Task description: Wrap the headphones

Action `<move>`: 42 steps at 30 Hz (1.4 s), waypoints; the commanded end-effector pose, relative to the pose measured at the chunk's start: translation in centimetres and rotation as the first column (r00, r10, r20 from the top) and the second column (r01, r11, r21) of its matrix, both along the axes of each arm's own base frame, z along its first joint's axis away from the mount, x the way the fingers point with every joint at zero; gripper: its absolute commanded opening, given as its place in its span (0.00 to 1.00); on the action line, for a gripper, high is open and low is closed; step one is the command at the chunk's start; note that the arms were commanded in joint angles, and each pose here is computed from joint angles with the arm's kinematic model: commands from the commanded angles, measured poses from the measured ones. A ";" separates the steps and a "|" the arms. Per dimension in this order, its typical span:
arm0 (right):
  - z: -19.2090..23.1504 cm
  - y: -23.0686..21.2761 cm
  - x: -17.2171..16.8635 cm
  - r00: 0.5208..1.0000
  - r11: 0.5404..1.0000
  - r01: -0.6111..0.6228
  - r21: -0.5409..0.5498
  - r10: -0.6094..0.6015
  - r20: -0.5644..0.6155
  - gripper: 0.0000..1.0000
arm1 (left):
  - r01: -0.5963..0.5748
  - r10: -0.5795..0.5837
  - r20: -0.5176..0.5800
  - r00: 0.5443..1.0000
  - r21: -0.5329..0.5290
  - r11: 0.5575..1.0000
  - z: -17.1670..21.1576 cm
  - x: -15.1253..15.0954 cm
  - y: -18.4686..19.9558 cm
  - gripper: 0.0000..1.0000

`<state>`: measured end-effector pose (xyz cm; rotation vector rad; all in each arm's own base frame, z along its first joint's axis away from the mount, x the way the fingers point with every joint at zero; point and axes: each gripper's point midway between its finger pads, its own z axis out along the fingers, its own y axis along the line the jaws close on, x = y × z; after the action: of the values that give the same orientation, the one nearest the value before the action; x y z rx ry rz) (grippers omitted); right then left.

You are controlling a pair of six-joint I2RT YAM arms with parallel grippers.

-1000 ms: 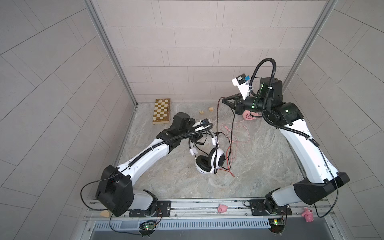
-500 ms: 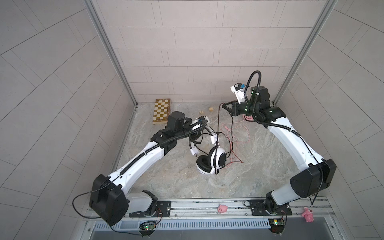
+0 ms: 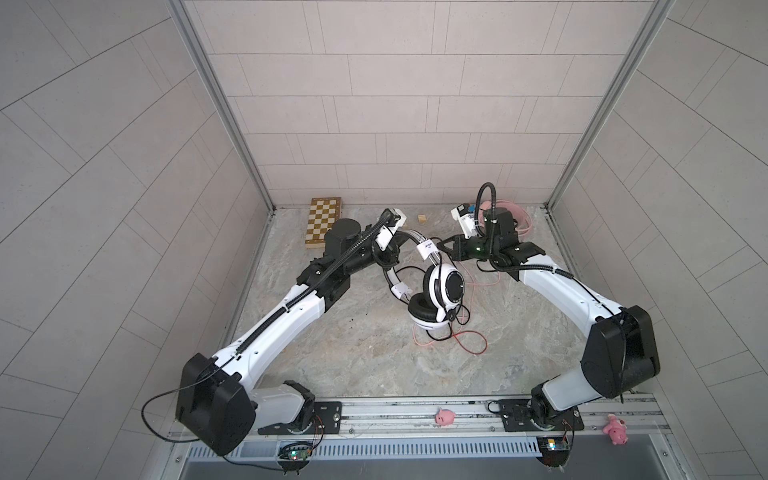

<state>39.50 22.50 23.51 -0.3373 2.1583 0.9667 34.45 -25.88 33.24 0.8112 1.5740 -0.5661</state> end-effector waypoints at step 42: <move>-14.0 13.8 -1.2 0.966 0.949 -0.140 0.284 0.193 -0.170 0.31 | -0.546 0.483 -0.259 0.837 -0.315 0.777 4.0 6.8 12.6 0.00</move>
<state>38.36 36.02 9.84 -0.3207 2.1822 1.4121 41.61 -14.31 32.15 0.0842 1.8298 -0.4705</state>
